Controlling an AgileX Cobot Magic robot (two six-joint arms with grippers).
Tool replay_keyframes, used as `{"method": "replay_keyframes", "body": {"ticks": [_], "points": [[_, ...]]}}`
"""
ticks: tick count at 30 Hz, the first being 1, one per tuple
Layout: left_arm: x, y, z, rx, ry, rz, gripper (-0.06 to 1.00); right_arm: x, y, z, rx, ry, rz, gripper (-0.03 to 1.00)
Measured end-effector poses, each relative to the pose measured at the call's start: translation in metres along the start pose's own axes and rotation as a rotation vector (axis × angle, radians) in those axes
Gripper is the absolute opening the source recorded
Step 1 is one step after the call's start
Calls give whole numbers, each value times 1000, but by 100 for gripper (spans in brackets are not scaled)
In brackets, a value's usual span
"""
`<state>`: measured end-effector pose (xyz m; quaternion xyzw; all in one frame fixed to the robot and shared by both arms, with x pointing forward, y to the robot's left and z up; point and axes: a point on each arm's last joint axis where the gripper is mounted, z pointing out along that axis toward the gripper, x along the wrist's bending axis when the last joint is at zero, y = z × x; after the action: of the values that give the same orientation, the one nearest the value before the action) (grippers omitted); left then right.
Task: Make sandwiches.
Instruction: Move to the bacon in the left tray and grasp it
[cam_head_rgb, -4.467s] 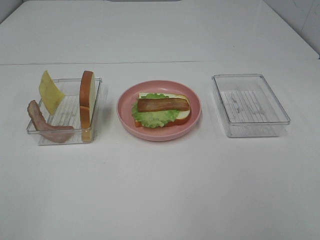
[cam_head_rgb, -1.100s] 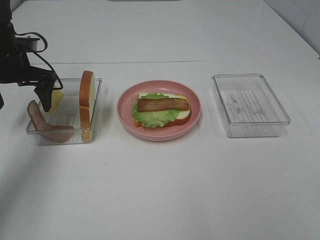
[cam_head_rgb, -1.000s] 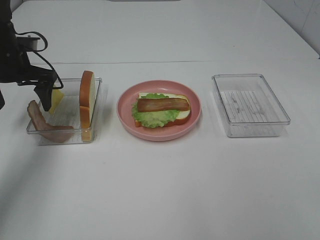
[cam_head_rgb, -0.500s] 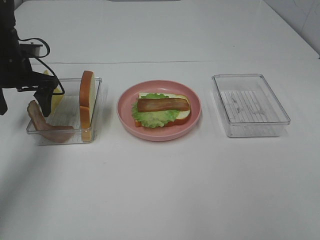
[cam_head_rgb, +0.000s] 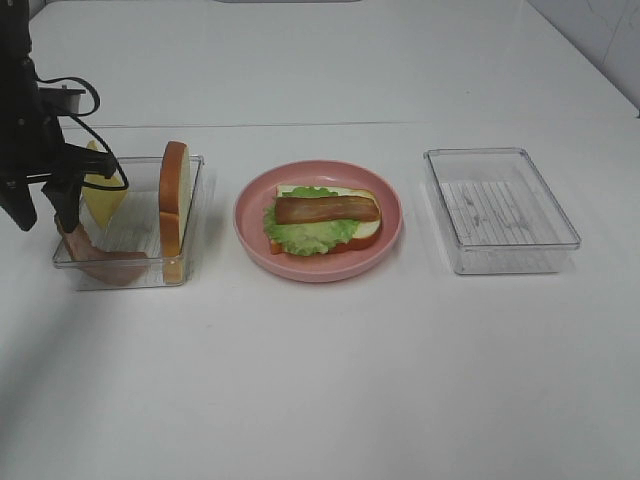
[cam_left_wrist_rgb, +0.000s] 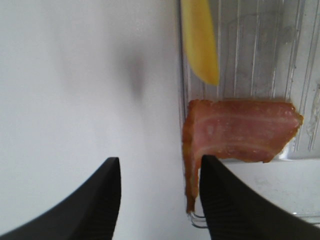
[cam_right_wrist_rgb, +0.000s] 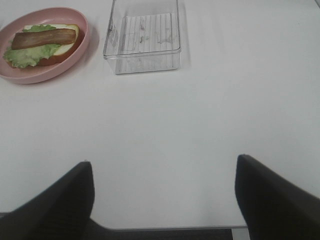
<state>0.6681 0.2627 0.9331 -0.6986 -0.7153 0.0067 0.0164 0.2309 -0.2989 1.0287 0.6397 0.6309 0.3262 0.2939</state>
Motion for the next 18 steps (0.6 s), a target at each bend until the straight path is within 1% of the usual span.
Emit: {"method": "replay_keyframes", "body": {"ticks": [4, 15, 17, 18], "points": [[0, 2, 0, -20, -3, -1, 43, 0, 0, 0, 0, 0, 0, 75], [-2, 2, 0, -20, -17, -21, 41, 0, 0, 0, 0, 0, 0, 75], [-2, 2, 0, -20, -17, -22, 34, 0, 0, 0, 0, 0, 0, 75], [-2, 2, 0, -20, -17, -22, 34, 0, 0, 0, 0, 0, 0, 75]]}}
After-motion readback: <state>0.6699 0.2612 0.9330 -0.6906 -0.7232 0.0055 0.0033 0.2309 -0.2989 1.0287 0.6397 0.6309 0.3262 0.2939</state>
